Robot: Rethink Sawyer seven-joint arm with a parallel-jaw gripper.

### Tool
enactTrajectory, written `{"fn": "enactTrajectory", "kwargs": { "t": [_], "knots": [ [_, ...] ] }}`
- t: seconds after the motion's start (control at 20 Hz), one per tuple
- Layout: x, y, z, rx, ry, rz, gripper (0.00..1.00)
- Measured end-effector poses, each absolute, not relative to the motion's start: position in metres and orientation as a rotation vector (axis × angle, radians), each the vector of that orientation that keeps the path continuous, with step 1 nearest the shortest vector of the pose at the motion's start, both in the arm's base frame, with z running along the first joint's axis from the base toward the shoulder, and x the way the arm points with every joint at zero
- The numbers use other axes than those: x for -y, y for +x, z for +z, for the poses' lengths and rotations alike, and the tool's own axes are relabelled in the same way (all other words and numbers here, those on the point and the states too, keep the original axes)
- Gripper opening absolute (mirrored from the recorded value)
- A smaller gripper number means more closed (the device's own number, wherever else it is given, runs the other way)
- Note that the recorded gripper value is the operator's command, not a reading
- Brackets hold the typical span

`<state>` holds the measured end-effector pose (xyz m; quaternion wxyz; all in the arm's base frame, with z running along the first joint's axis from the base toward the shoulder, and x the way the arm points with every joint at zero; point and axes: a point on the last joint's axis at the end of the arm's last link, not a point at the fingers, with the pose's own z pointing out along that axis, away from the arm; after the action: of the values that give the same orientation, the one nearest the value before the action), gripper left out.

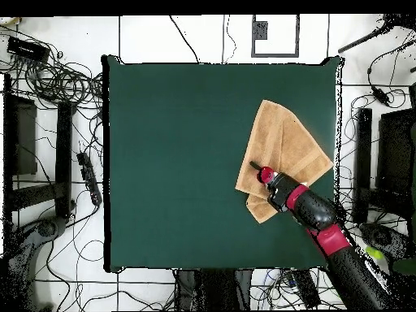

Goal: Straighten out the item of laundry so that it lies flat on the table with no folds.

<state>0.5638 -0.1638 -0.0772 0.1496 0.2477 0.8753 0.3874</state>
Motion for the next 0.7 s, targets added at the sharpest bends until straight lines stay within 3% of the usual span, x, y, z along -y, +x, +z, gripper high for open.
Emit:
{"fn": "enactTrajectory", "kwargs": {
  "t": [0.7],
  "knots": [
    [0.128,0.583,-0.075,-2.581,0.542,1.052,0.0]
  ]
}}
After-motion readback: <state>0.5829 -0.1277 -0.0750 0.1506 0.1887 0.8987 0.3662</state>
